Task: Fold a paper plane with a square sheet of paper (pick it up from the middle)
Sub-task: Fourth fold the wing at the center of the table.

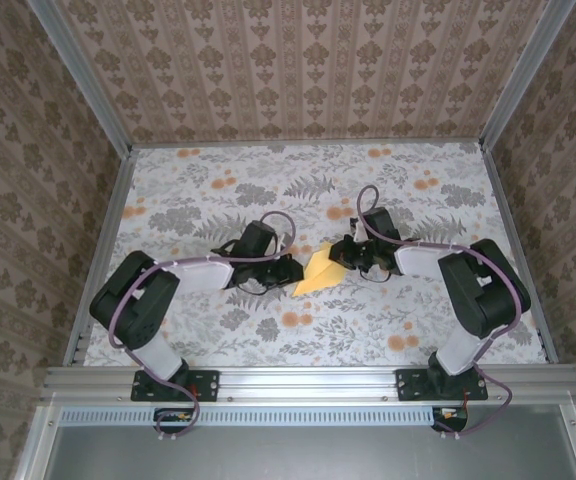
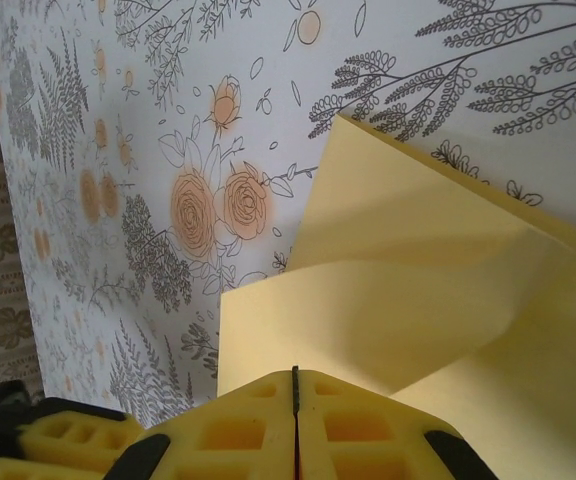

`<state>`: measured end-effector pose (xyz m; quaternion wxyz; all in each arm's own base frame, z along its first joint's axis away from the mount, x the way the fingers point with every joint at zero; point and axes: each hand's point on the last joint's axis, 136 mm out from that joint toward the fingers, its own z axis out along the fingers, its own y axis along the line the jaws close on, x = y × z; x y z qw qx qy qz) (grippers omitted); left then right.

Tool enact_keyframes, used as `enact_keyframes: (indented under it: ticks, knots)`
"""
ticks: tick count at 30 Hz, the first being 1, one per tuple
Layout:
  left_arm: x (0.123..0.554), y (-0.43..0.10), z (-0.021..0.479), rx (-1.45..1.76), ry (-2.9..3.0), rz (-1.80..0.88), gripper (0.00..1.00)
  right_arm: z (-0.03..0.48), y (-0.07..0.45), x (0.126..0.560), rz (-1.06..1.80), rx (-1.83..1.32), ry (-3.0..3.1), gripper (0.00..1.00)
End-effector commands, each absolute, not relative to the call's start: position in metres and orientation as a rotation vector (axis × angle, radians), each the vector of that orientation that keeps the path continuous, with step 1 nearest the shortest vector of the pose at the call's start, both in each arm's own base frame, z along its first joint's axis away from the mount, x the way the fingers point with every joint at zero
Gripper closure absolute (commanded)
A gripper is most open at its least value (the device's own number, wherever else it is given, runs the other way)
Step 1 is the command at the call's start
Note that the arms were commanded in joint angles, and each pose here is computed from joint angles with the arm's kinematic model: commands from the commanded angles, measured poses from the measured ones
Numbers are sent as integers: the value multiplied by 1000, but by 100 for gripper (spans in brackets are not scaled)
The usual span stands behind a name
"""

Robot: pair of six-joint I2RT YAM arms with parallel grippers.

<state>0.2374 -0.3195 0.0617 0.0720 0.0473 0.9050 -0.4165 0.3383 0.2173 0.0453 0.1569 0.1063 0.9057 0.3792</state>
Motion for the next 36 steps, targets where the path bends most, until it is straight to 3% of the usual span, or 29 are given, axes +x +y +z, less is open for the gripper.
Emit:
enact_keyframes:
  ticks: [1, 23, 36]
  knots:
    - [245, -328, 73, 198, 2684, -1265, 84, 48, 226, 343, 1111, 289, 2593, 92]
    - [237, -321, 8, 137, 2938, -1017, 97, 21, 242, 345, 1101, 246, 2673, 93]
    - [213, -291, -20, 53, 3084, -843, 100, -5, 175, 370, 962, 459, 2637, 94]
